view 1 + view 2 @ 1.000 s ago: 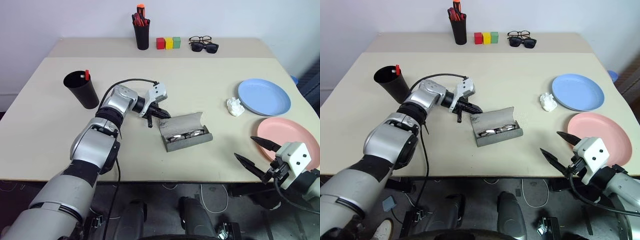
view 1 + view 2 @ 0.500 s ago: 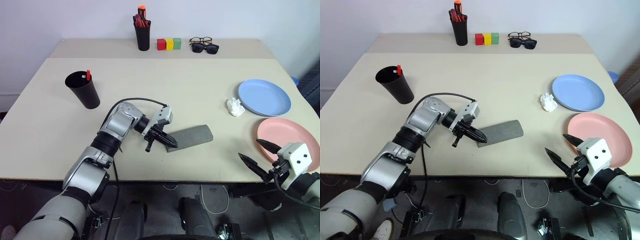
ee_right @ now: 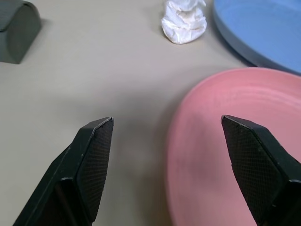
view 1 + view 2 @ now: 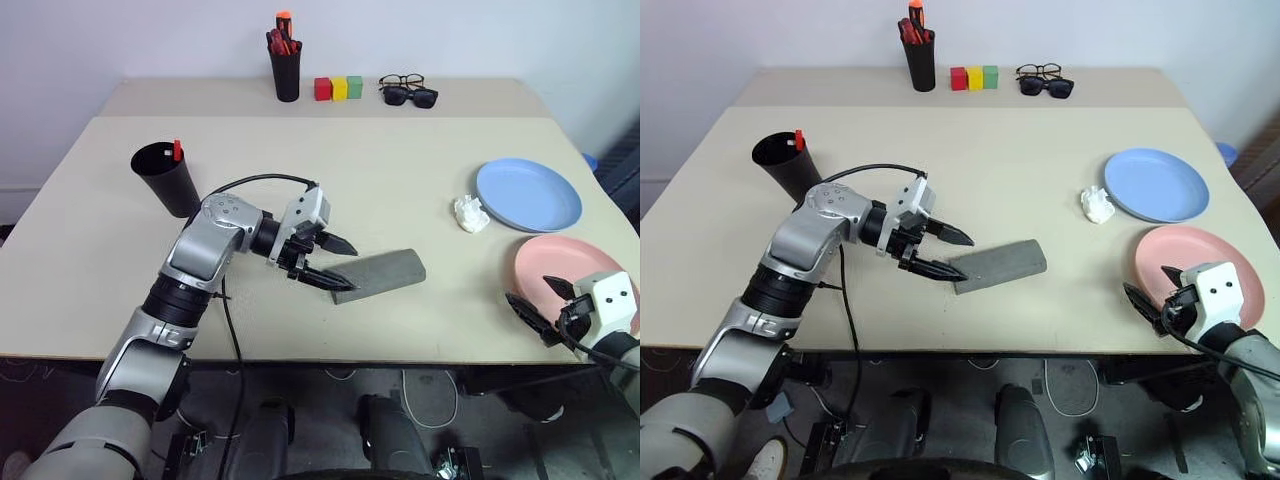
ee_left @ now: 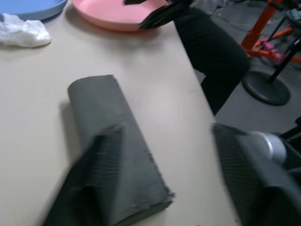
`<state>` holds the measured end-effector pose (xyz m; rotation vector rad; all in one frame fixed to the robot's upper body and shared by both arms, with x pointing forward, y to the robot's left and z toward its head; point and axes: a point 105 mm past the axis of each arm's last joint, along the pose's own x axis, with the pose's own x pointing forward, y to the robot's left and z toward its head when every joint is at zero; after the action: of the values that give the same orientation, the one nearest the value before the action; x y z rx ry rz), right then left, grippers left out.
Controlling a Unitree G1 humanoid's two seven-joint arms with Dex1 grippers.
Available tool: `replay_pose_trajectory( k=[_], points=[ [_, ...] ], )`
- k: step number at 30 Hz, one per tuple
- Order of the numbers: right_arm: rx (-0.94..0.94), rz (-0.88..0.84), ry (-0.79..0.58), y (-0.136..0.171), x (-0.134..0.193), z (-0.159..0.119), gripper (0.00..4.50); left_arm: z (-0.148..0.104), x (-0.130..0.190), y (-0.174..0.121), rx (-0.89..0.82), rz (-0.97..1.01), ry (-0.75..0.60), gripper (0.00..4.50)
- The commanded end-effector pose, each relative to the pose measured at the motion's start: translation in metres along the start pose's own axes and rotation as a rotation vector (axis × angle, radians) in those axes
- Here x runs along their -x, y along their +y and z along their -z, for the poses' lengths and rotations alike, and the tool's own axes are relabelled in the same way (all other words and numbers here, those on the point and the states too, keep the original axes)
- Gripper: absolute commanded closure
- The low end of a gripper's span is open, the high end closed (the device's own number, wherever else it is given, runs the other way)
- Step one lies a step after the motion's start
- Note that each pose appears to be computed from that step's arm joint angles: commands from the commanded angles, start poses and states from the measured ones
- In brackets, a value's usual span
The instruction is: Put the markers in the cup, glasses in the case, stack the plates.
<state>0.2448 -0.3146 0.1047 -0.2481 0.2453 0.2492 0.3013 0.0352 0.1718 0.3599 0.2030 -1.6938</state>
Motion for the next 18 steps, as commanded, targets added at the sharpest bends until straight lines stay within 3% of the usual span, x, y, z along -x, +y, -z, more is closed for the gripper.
replay_pose_trajectory(
  k=[1, 8, 11, 16, 17, 18],
  points=[
    [0.012, -0.006, 0.000, -0.005, -0.005, -0.003, 0.77, -0.016, -0.003, 0.002, -0.093, -0.050, -0.008, 0.02],
    [-0.036, -0.038, 0.045, -0.009, -0.023, 0.008, 0.77, -0.037, -0.002, 0.003, -0.107, -0.105, -0.049, 0.02],
    [-0.057, -0.022, 0.076, -0.017, -0.029, 0.015, 1.69, -0.043, -0.001, 0.003, -0.123, -0.133, -0.062, 0.00],
    [-0.058, -0.026, 0.095, -0.020, -0.034, 0.017, 4.20, -0.043, 0.003, 0.006, -0.123, -0.181, -0.060, 0.00],
    [-0.046, -0.020, 0.096, -0.022, -0.035, 0.016, 4.48, -0.042, 0.004, 0.006, -0.120, -0.189, -0.060, 0.00],
    [-0.030, -0.016, 0.097, -0.023, -0.035, 0.014, 4.48, -0.041, 0.005, 0.006, -0.118, -0.195, -0.060, 0.00]
  ],
)
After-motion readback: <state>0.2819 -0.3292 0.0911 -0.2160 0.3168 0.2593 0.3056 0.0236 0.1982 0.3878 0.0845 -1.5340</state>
